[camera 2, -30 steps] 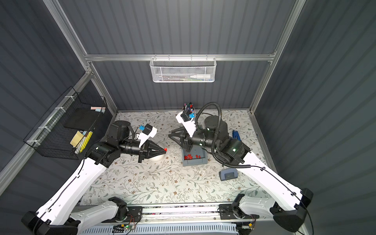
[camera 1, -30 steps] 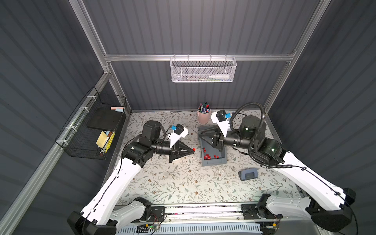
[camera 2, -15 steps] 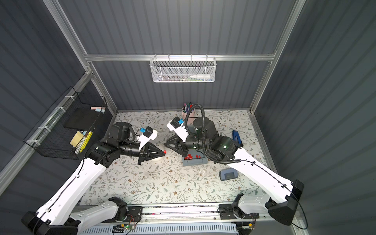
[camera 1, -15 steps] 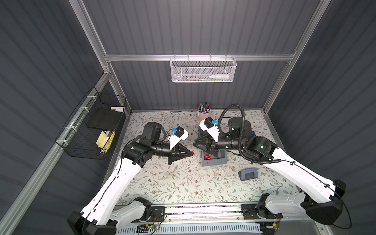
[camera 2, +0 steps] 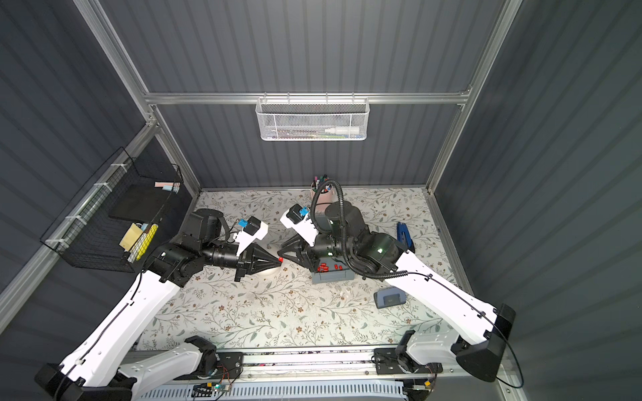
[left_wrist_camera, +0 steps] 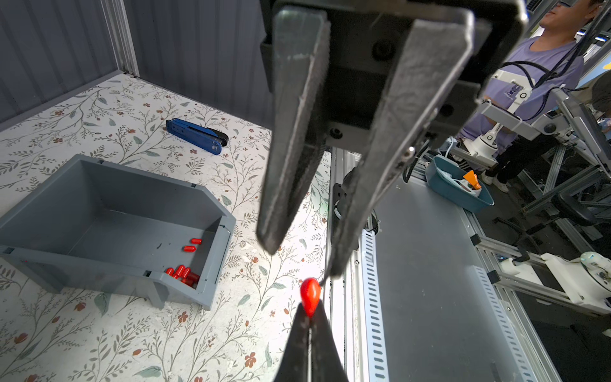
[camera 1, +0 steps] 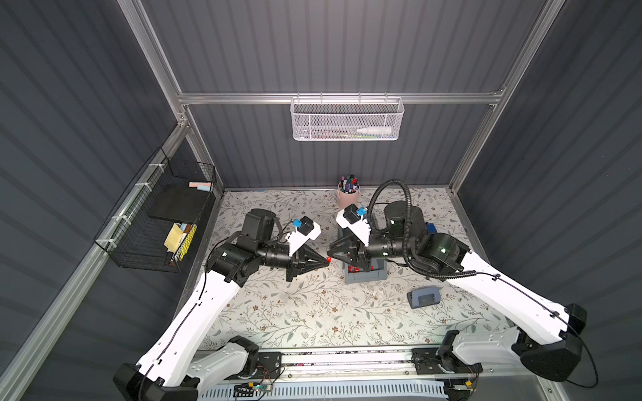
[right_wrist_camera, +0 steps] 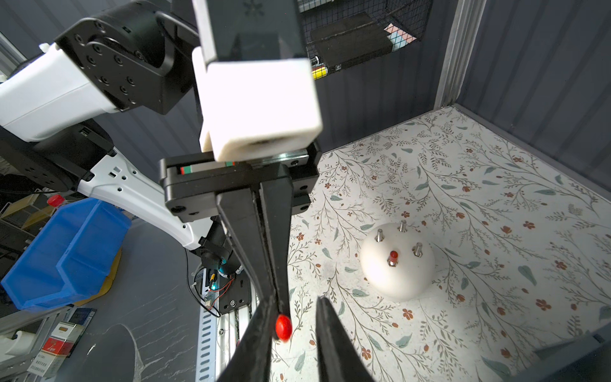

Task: Cover the protruding screws with screw protection sleeves
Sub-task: Pick up the screw protection sleeve from the storage box.

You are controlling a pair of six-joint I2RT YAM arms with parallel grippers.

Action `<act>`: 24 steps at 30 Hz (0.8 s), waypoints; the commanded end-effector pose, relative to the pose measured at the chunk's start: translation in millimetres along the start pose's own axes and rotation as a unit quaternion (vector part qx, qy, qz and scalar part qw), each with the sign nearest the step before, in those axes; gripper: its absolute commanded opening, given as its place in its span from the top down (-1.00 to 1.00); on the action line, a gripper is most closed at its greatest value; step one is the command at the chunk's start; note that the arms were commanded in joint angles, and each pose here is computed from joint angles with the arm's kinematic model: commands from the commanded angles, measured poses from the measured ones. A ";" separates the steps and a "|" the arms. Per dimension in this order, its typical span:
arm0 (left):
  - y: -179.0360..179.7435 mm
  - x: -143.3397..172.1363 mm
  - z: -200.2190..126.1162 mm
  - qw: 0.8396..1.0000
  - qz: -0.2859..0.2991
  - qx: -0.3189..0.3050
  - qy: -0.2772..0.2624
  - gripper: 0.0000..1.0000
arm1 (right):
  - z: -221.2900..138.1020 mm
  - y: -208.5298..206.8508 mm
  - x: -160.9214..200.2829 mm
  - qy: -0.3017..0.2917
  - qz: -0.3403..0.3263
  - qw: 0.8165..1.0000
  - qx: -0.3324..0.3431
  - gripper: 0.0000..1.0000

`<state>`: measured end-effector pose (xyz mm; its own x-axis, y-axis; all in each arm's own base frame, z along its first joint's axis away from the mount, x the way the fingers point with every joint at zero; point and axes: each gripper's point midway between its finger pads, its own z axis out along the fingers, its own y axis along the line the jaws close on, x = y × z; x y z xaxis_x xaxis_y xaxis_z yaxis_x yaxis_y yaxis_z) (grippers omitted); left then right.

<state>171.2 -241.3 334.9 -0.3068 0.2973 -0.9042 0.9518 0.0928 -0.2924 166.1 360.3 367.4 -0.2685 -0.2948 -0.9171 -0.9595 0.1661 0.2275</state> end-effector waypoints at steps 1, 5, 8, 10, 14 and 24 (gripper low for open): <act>-9.4 -10.1 -4.8 1.000 0.030 0.000 -0.008 1.00 | -4.0 8.9 -6.2 0.001 -0.017 1.000 -0.014 0.50; -8.1 -9.8 -4.3 1.000 0.030 -0.001 -0.007 1.00 | -3.6 10.8 -6.7 0.003 -0.017 1.000 -0.019 0.54; -8.3 -9.7 -4.3 1.000 0.030 -0.001 -0.008 1.00 | -3.1 10.2 0.2 0.017 -0.008 1.000 -0.018 0.53; -8.8 -10.1 -4.2 1.000 0.030 0.001 -0.008 1.00 | -2.4 9.9 1.4 0.021 -0.007 1.000 -0.016 0.52; -10.8 -13.1 -3.7 0.999 0.030 0.011 -0.015 1.00 | -0.6 8.0 2.8 0.026 -0.009 1.000 -0.010 0.52; -11.7 -12.8 -2.7 0.999 0.027 0.018 -0.017 1.00 | 2.8 7.8 5.9 0.033 -0.013 0.999 -0.006 0.55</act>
<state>170.6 -241.9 336.7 -0.3002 0.2919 -0.9081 0.9538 0.0838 -0.2884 158.0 361.4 354.5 -0.2836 -0.3642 -0.8871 -0.9576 0.1571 0.2416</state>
